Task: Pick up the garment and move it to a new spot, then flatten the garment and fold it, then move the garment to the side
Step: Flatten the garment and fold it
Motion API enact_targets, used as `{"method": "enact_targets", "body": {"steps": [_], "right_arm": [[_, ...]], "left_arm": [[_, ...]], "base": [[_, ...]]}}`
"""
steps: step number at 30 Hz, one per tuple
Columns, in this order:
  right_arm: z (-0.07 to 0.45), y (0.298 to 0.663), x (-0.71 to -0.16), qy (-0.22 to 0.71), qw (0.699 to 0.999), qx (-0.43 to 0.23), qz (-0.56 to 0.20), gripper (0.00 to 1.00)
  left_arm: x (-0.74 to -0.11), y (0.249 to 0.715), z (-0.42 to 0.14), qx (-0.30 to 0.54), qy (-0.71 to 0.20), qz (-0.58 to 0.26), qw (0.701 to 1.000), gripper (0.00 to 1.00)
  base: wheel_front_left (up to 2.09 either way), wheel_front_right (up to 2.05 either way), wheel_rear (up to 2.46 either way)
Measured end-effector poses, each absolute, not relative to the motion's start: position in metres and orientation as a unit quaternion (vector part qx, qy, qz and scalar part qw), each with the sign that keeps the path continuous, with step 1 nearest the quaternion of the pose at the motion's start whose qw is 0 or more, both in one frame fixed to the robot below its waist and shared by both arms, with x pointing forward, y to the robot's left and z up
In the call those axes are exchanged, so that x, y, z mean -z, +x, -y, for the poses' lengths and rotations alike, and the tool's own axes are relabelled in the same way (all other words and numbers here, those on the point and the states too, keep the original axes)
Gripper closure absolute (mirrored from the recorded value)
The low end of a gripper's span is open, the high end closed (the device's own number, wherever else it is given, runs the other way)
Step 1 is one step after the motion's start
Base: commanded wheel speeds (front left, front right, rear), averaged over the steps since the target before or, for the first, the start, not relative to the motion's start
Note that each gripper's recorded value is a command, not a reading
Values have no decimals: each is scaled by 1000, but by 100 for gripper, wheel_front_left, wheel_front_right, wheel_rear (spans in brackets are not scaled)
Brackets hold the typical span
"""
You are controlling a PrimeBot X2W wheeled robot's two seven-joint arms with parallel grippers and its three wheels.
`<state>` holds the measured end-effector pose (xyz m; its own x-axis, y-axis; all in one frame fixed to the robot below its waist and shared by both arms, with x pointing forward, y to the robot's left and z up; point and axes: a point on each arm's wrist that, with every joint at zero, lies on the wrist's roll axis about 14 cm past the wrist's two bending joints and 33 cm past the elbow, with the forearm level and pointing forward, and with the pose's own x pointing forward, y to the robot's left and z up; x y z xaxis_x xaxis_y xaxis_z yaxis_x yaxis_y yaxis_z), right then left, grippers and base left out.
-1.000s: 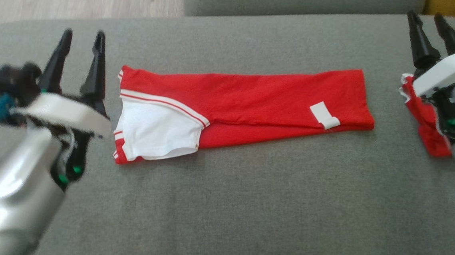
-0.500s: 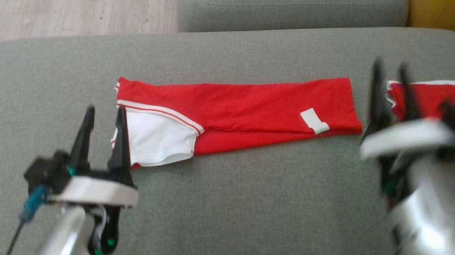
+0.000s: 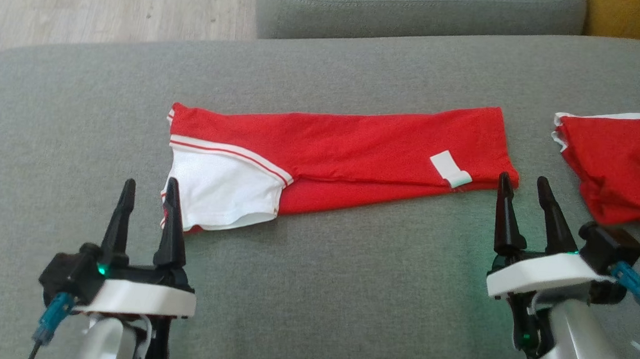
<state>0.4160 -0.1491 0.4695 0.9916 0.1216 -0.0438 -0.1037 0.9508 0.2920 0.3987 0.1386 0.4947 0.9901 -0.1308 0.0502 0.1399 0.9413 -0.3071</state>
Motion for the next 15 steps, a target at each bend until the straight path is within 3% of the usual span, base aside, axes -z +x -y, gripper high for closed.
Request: {"method": "enact_targets", "body": {"steps": [7,15], "right_arm": [[160,450,-457,145,987,-32,-57,0],[175,473,-404,156,975,15,-159,0]], "left_arm": [[-491,410,-145,64,-149,13,987,0],[-478,412,-149,58,-148,-5,987,0]], "base": [[0,0,0],[0,0,0]]}}
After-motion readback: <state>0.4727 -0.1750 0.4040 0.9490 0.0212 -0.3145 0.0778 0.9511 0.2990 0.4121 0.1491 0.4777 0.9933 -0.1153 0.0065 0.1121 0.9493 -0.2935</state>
